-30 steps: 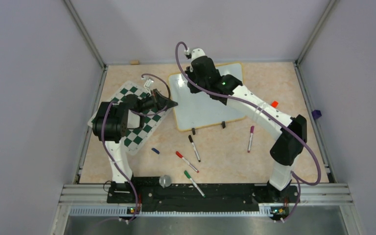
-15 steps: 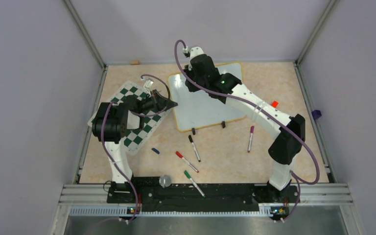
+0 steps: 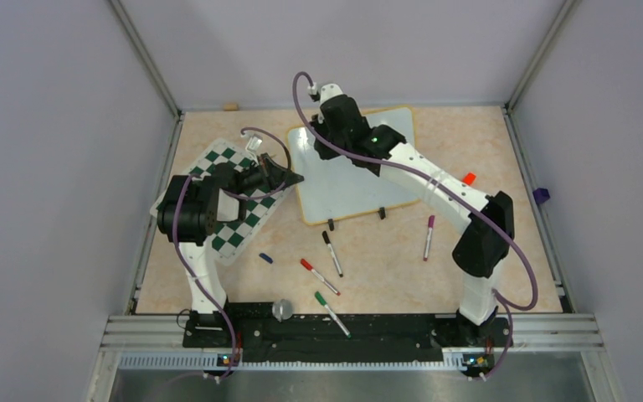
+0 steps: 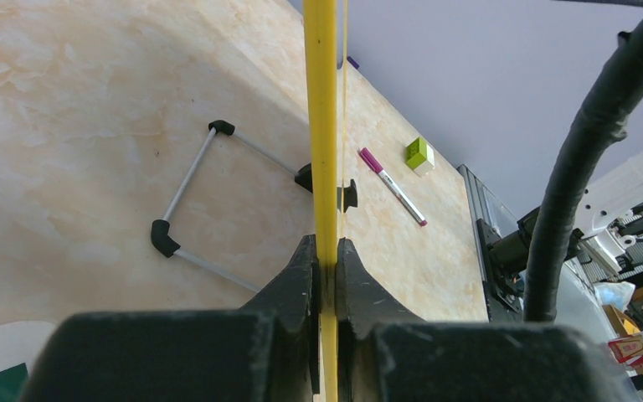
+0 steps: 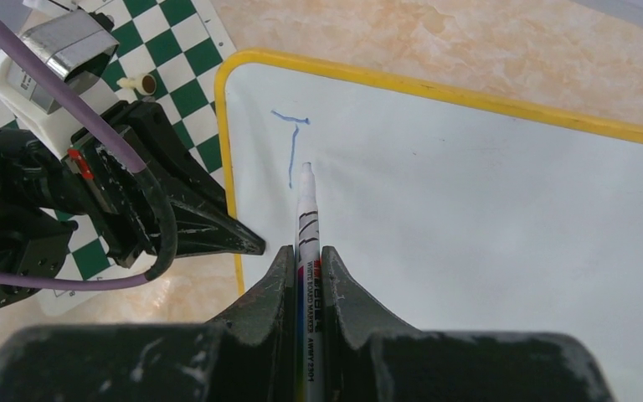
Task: Write a sentence on the whiteboard
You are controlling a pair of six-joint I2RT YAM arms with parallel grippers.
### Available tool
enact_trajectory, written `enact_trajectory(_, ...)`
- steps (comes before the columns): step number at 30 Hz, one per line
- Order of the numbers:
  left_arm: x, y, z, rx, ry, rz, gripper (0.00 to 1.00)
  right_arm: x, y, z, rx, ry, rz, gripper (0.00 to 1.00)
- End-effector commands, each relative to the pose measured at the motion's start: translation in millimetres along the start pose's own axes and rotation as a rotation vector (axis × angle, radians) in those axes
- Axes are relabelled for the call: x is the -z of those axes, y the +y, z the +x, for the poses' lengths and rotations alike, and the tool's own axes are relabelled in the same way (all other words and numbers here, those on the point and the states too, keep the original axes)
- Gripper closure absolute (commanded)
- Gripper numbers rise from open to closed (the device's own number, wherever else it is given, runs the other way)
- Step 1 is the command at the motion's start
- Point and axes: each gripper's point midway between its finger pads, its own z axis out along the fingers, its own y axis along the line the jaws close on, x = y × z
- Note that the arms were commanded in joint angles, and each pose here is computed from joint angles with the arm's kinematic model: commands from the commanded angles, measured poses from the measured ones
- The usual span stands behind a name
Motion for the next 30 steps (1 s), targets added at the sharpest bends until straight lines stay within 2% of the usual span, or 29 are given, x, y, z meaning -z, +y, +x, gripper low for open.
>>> enact_trajectory(1,0.6,-14.7,-16.3,-0.195,-0.031,0.04,1.0,3.6,3.6,-18.9,-0.013,-0.041,-0.019,1.0)
enact_trajectory(30,0.4,-16.1,-16.1,-0.203,-0.028,0.044,1.0,-3.1,-4.9,-19.2,-0.009,-0.035,0.037,1.0)
